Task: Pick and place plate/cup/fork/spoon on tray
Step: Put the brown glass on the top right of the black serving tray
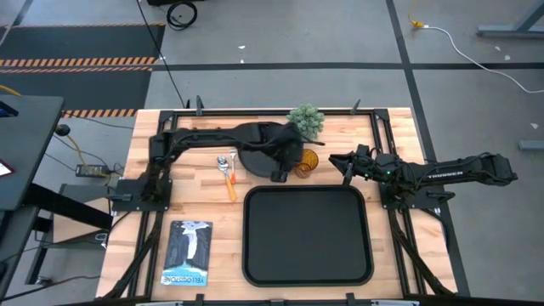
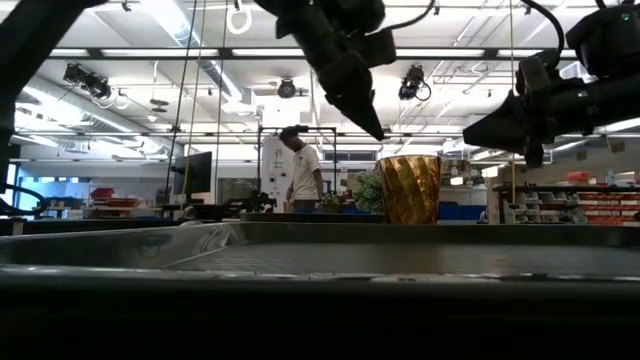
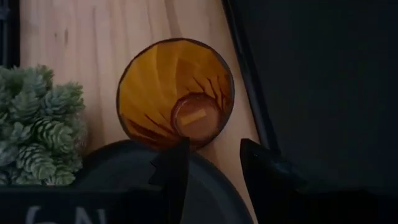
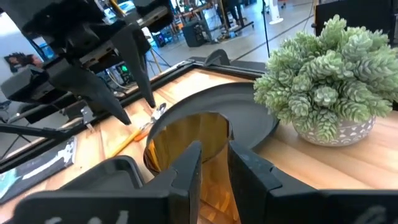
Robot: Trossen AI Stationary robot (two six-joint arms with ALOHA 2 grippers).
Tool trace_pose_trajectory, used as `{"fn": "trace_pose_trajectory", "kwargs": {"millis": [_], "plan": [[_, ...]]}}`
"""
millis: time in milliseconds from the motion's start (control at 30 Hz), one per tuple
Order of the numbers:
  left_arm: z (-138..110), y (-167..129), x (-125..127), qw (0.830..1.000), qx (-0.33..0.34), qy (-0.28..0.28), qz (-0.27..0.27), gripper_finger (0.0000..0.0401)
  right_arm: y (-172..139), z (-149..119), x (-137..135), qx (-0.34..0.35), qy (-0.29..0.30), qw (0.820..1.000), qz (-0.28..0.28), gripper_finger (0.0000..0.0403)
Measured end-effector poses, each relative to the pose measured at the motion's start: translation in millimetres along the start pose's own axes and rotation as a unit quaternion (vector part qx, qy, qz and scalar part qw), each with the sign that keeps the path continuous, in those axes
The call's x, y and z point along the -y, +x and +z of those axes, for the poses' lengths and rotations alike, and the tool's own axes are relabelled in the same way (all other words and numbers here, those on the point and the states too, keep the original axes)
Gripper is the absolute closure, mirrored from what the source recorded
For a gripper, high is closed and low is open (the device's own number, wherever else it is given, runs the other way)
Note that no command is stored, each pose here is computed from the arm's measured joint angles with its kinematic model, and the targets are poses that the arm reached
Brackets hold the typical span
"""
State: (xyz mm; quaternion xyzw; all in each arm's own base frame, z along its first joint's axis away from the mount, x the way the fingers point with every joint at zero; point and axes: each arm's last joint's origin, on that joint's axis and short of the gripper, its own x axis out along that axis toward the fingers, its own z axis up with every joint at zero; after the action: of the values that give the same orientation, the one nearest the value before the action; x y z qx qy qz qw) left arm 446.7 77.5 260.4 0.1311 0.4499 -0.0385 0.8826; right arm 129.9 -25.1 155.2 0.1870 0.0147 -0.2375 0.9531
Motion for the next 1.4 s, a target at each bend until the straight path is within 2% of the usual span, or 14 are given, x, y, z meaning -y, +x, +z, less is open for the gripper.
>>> {"fn": "trace_pose_trajectory", "kwargs": {"millis": [200, 467, 733, 1033, 1167, 1400], "plan": [[16, 10, 0, 0.999, -0.018, 0.034, -0.013, 0.0248, 0, 1, 0, 0.007, -0.006, 1.000, -0.006, 0.0318], [18, 28, 12, 0.996, -0.035, 0.081, -0.031, 0.0248, 0, 1, 0, 0.007, 0.000, 1.000, -0.008, 0.0318], [18, 27, 9, 0.996, -0.034, 0.080, -0.029, 0.0248, 0, 1, 0, 0.007, 0.010, 1.000, -0.007, 0.0318], [10, 44, 9, 0.994, -0.062, 0.084, -0.027, 0.0249, 0, 1, 0, 0.009, 0.014, 1.000, -0.006, 0.0318], [6, 49, 11, 0.992, -0.084, 0.088, -0.020, 0.0260, 0, 1, 0, 0.010, 0.015, 1.000, -0.006, 0.0318], [6, 49, 10, 0.992, -0.083, 0.089, -0.018, 0.0287, 0, 2, 0, 0.012, 0.015, 1.000, -0.006, 0.0318]]}}
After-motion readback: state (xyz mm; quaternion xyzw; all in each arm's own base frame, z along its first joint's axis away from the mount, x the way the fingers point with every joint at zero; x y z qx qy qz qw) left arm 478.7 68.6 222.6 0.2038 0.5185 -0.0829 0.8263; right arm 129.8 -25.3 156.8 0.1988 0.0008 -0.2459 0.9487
